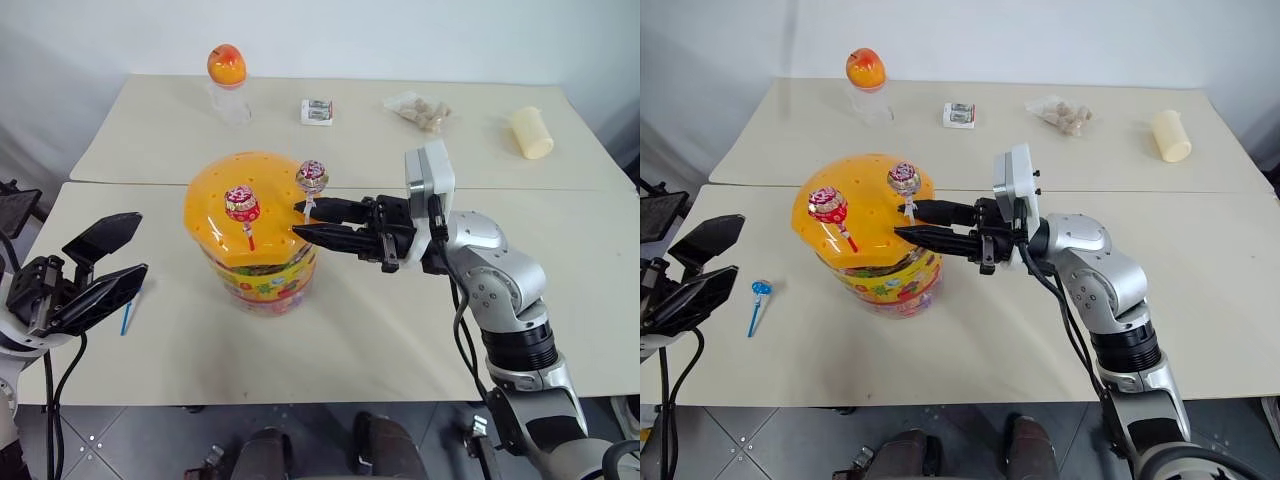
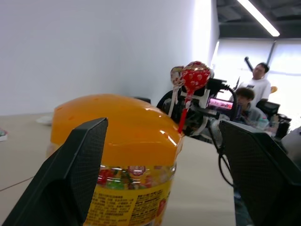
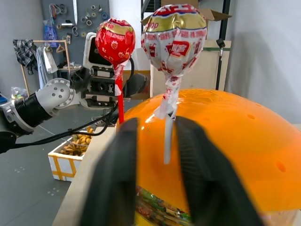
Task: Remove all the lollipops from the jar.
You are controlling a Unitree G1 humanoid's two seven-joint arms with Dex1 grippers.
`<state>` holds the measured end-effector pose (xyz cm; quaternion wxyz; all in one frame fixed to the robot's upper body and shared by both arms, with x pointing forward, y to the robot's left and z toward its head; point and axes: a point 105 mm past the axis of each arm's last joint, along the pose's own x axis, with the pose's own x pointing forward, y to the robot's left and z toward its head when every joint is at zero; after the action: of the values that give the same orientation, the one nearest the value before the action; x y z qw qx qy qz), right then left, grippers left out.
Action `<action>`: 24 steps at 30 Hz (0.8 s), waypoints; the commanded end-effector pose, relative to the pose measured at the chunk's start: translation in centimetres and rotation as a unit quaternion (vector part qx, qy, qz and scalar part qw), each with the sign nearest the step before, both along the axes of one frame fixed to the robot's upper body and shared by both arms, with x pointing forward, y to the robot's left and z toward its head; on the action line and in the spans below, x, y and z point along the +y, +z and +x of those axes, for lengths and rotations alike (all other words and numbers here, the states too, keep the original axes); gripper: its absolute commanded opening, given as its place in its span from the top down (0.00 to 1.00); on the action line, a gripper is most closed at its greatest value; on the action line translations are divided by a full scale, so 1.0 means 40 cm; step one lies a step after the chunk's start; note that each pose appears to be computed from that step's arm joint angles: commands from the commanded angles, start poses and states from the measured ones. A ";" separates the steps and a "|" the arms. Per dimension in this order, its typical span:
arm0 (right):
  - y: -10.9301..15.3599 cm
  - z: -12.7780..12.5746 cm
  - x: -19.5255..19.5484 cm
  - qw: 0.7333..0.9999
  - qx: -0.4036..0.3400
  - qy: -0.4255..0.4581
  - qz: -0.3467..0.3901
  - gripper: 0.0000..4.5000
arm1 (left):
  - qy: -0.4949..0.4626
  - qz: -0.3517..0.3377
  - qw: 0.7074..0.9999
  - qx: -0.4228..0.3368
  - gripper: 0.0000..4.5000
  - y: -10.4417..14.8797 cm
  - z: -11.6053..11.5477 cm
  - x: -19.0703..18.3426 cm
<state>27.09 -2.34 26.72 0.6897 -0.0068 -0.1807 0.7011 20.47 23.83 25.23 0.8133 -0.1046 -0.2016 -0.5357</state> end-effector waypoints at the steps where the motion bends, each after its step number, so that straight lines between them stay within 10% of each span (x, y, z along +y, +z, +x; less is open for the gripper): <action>1: 0.037 -0.010 0.001 0.999 -0.026 0.011 0.026 1.00 | -0.019 0.003 1.000 -0.011 0.11 0.016 -0.015 0.001; 15: 0.164 0.029 -0.211 0.992 0.075 -0.041 0.089 1.00 | -0.070 0.020 0.997 -0.014 0.11 0.028 -0.021 -0.044; 19: 0.036 0.087 -0.392 0.961 0.110 -0.228 -0.112 1.00 | -0.078 0.131 0.988 -0.006 0.11 -0.016 -0.030 -0.050; 24: -0.152 0.096 -0.612 0.848 0.160 -0.381 -0.331 1.00 | -0.090 0.194 0.977 0.008 0.11 -0.055 -0.033 -0.040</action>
<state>31.17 -26.61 20.47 0.8921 -0.1389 0.1906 0.3855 19.41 22.34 23.00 0.7761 0.0071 -0.0798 -0.6255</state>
